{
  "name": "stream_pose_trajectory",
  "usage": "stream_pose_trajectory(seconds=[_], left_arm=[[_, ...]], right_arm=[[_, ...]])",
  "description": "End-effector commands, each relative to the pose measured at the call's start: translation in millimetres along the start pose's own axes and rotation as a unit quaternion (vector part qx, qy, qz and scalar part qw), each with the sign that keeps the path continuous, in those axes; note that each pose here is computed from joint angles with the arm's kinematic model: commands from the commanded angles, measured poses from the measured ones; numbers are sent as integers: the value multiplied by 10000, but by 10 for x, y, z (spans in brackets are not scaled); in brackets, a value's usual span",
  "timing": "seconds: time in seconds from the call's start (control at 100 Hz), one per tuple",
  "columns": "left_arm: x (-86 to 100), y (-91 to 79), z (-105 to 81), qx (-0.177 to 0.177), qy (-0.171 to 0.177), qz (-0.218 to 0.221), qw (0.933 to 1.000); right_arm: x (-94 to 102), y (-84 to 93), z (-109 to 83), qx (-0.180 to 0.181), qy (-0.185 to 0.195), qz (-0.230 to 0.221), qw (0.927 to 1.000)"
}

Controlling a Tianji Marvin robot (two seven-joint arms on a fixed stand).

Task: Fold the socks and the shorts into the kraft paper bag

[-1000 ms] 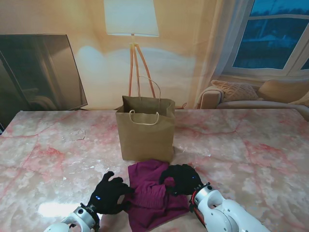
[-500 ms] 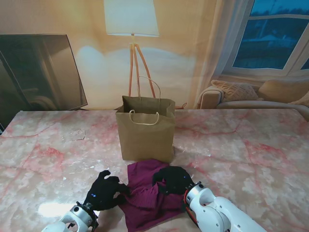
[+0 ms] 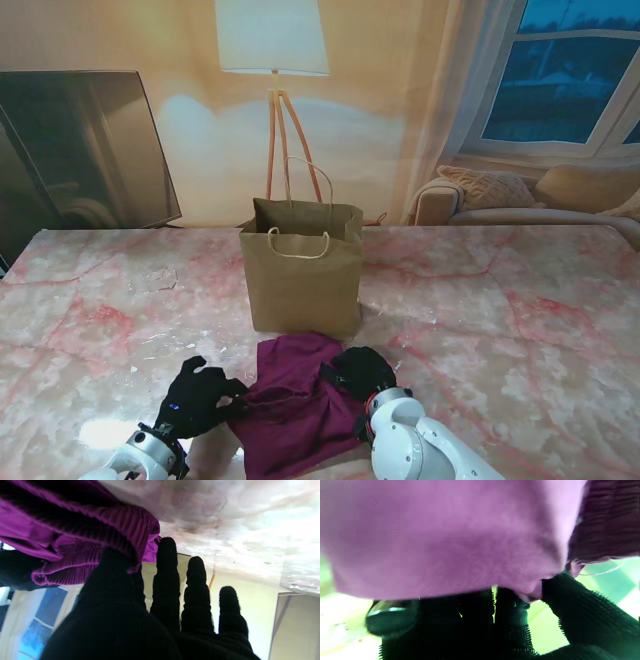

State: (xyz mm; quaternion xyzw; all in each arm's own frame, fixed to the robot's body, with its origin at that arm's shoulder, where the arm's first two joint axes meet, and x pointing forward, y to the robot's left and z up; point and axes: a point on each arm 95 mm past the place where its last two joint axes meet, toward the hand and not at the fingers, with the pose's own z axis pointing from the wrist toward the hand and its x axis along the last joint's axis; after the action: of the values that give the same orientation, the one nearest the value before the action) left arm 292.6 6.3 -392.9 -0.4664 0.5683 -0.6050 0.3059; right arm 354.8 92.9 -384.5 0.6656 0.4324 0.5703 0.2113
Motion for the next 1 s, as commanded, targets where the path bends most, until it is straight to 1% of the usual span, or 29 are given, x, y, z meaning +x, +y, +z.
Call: stream_pose_trajectory(seconds=[0.0, 0.1, 0.19, 0.31, 0.4, 0.48, 0.56, 0.61, 0.77, 0.83, 0.91, 0.99], left_arm=[[-18, 53, -36, -73, -158, -62, 9998], [0, 35, -85, -10, -387, -281, 9989], [-9, 25, -107, 62, -516, -384, 9979], [-14, 1, -127, 136, -625, -332, 9974], [1, -12, -132, 165, -668, -296, 9972], [31, -18, -123, 310, -672, -293, 9968], [73, -31, -111, 401, -547, -311, 9972], [106, -49, -98, 423, -374, -278, 9980], [201, -85, -27, 477, 26, 166, 9987], [222, -78, 14, 471, 147, 226, 9985], [261, -54, 67, 449, 313, 194, 9983], [287, -29, 125, 530, 473, 271, 9971]], right_arm=[[93, -57, -15, -52, 2, -22, 10000], [104, -59, -17, -150, -281, -130, 9994], [99, -57, -19, -273, -280, -190, 9991], [73, -24, -57, -416, -147, -331, 9985], [50, 28, -94, -527, 53, -433, 9977], [42, 76, -119, -652, 210, -459, 9966], [33, 112, -132, -697, 238, -566, 9957], [29, 117, -132, -689, 226, -565, 9958], [13, 98, -117, -608, 178, -524, 9966], [12, 85, -114, -599, 182, -492, 9968], [16, 75, -119, -587, 193, -462, 9970], [14, 78, -128, -571, 257, -465, 9970]])
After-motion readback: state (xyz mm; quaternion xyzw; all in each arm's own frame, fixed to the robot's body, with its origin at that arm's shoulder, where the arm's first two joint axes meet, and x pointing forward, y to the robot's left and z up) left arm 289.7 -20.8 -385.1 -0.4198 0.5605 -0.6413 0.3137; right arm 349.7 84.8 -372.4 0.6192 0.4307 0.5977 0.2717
